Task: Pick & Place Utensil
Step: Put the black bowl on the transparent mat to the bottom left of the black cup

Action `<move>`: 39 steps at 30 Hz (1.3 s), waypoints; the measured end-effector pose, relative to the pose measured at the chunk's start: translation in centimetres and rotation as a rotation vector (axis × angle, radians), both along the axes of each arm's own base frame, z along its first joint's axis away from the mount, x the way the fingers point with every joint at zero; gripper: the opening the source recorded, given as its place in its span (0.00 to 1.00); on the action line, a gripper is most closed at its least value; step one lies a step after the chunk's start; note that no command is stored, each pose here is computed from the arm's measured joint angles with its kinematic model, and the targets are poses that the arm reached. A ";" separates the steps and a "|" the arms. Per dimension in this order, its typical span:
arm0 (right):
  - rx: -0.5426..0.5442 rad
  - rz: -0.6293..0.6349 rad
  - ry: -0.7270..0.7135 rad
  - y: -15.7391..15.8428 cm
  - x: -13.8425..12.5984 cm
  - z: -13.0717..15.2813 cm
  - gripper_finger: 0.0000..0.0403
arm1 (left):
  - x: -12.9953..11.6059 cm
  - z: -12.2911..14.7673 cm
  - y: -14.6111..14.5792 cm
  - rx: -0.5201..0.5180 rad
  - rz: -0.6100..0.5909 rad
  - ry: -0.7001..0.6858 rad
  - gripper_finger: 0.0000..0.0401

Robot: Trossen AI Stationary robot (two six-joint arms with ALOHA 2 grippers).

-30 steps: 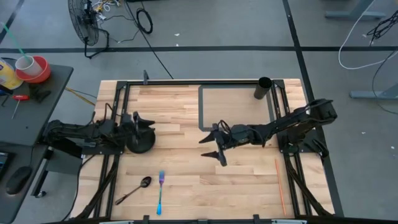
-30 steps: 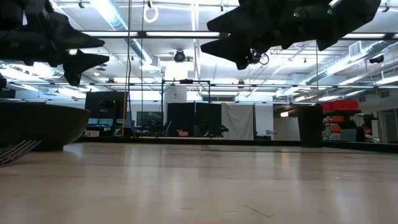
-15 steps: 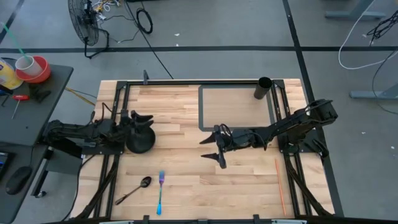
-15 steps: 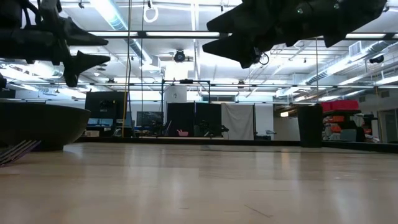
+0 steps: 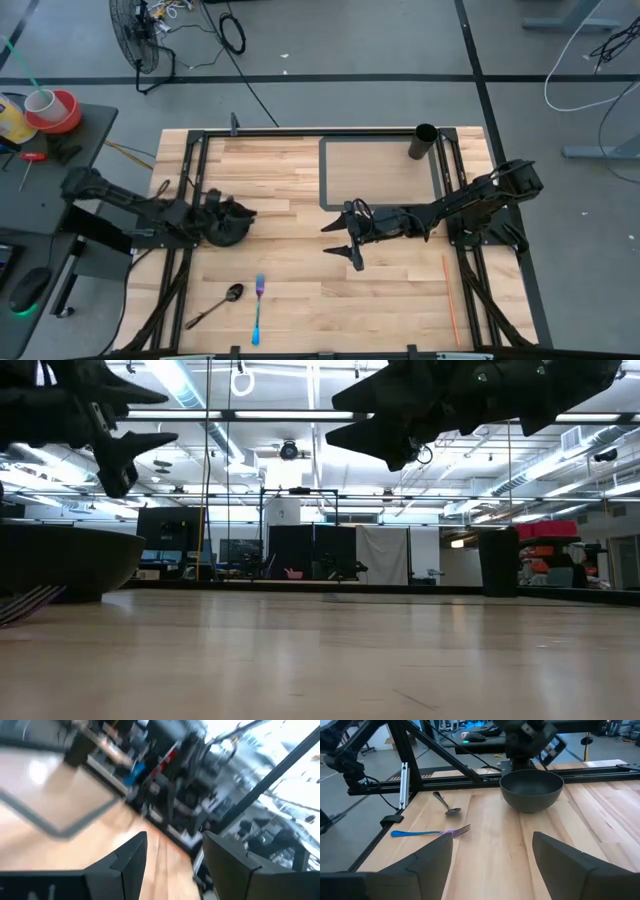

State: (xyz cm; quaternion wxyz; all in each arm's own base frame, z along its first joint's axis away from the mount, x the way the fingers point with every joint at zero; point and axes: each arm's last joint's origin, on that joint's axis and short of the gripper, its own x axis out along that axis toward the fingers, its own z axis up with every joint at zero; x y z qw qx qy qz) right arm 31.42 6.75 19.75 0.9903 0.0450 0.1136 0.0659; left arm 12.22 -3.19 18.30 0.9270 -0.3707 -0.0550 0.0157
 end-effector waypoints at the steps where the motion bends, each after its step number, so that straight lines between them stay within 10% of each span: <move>1: 0.000 0.000 0.000 0.0 0.0 0.0 0.68 | 0.3 0.3 -0.4 0.001 -0.014 0.015 0.49; 7: -0.011 -0.045 -0.003 -0.1 0.0 0.0 0.68 | 2.2 3.7 -3.2 0.052 -0.093 0.144 0.49; 20: -0.033 -0.093 -0.006 -0.3 0.0 0.0 0.68 | 2.9 4.3 -5.2 -0.013 0.092 1.025 0.49; 39: -0.043 -0.091 -0.008 -0.3 0.0 0.0 0.68 | 4.9 0.0 -5.1 0.042 0.160 1.359 0.49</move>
